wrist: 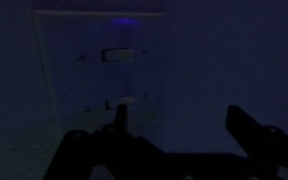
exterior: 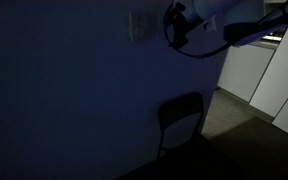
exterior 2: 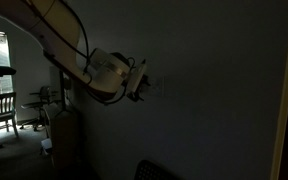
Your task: Flip the switch on the left
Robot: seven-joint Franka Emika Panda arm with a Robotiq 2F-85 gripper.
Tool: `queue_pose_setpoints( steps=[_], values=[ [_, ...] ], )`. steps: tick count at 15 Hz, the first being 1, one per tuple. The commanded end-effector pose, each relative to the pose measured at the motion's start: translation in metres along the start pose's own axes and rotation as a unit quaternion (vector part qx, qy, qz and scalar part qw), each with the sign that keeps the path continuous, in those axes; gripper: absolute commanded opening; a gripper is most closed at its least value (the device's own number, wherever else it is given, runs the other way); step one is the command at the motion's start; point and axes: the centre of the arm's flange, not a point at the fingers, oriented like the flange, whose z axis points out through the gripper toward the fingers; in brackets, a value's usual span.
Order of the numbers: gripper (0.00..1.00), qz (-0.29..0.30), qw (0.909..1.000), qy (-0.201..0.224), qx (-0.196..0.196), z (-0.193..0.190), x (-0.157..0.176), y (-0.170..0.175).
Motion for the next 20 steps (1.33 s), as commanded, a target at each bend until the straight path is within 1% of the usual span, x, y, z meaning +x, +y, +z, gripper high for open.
queue_pose_setpoints(
  steps=[1, 4, 7, 10, 12, 20],
  values=[
    [1.00, -0.004, 0.9999, -0.005, -0.012, 0.011, -0.006, 0.003],
    [1.00, 0.010, 0.9998, 0.005, 0.016, 0.016, -0.006, -0.004],
    [1.00, 0.035, 0.9983, 0.012, 0.046, 0.028, -0.005, -0.015],
    [1.00, 0.048, 0.9969, 0.013, 0.062, 0.038, -0.003, -0.022],
    [1.00, 0.047, 0.9968, 0.014, 0.063, 0.042, -0.002, -0.021],
    [1.00, 0.030, 0.9988, 0.019, 0.034, 0.048, -0.002, -0.003]
  ],
)
